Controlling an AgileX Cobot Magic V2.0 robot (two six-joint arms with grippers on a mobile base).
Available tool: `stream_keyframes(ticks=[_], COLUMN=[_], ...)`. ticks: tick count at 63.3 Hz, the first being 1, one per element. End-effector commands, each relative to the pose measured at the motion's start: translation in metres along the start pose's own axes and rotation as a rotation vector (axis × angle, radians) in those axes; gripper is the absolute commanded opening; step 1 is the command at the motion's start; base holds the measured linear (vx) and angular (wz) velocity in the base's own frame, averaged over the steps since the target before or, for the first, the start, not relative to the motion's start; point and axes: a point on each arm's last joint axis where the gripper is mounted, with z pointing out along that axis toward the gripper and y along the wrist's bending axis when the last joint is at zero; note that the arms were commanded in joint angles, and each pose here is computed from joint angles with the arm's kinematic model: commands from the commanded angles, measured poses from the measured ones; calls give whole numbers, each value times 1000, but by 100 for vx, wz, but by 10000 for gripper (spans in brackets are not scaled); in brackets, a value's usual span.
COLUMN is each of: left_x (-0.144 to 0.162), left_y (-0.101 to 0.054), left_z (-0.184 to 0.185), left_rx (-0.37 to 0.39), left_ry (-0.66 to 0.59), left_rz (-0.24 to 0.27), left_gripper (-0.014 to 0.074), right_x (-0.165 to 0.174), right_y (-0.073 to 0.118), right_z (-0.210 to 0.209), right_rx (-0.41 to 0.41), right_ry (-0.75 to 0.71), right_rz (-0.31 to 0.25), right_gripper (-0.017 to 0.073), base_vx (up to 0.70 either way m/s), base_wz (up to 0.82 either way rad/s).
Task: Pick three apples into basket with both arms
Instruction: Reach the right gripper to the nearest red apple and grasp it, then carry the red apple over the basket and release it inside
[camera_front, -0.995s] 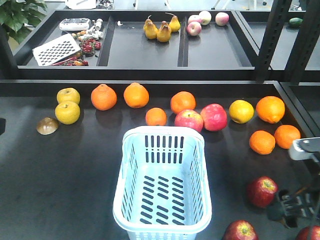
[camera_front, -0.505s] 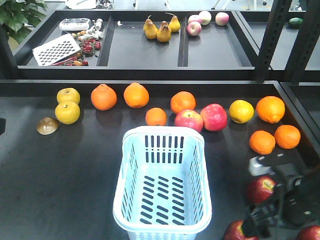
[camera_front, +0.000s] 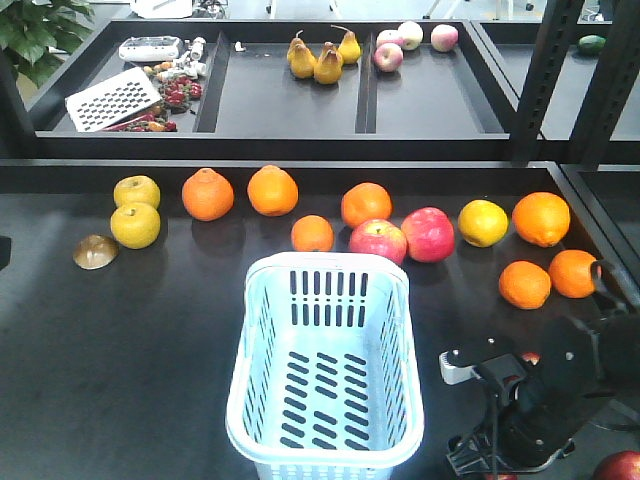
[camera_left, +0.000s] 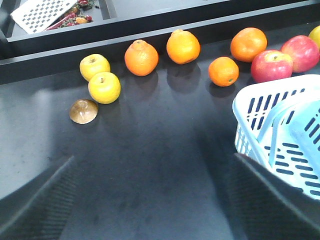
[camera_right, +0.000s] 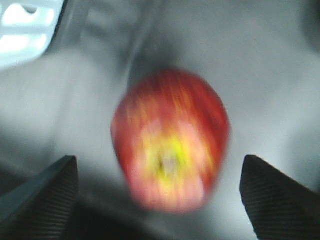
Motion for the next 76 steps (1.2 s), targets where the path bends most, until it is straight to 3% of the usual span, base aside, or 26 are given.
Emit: stream_keyframes(ticks=[1,14,26,33,45,62,68,76], left_x=[-11,-11,-11,-11,-11,-11,-11,-11], left_y=[0,0,0,0,0,0,0,0], left_z=[-7,-7,-7,-7,-7,-7,-7,-7], left_rx=[5,5,5,5,5,5,5,5], left_ry=[-88,-88,-88,-88,-88,-88,-88,-88], left_rz=[-13,-13,-13,-13,-13,-13,-13,-13], left_gripper=[593,593,593,593,593,593,593,593], right_x=[-11,-14,-13,-11,-3,21,23,19], right_y=[-2,-4,-3,-2,1,4,9,21], right_z=[0,18,19,16,-15,-96,-131,-168], right_rx=[12,0,-14,-18,-1,105,92,10], right_ry=[-68,-49,-39,-27,-22,-122,-242,-420], right_rz=[12,55,78,90,74,72,76,66], right_gripper=[618,571,333,257,259,260,260,260], base_vx=[0,0,0,0,0,0,0,0], base_wz=[0,0,0,0,0,0,0,0])
